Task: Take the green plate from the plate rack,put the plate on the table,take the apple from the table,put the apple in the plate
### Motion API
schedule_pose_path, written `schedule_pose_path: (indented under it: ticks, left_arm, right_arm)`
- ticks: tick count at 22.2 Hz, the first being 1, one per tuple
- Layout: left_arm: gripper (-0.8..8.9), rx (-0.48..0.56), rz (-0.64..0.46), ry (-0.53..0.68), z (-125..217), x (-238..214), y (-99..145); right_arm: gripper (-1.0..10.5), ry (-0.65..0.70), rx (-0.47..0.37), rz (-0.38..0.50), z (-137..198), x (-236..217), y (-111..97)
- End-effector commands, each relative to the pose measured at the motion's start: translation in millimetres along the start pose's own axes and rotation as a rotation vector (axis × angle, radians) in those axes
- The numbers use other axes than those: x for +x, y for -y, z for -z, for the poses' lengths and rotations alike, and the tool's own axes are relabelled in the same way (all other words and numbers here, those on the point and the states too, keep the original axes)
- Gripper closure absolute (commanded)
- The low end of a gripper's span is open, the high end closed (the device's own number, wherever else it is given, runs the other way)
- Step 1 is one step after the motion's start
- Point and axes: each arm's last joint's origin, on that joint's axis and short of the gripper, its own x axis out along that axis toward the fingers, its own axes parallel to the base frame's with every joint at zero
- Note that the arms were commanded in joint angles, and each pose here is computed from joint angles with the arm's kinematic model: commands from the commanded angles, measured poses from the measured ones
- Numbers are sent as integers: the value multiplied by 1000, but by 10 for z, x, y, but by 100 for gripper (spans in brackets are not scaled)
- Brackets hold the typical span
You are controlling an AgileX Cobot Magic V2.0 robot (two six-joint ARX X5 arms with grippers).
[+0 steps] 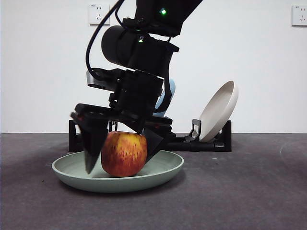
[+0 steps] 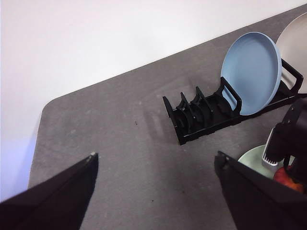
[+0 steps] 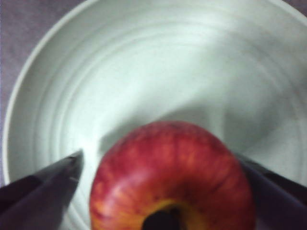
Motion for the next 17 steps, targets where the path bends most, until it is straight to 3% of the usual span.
schedule_pose_path:
  ticks: [1, 5, 17]
  left_arm:
    - [406, -15, 0, -2, 9, -1, -3]
    - [406, -14, 4, -2, 9, -1, -2]
    - [409, 2, 226, 44, -120, 136, 155]
  right_arm:
    - [379, -25, 10, -3, 42, 27, -4]
    - [380, 43, 5, 13, -7, -243, -23]
    - [384, 378, -11, 34, 87, -1743, 22]
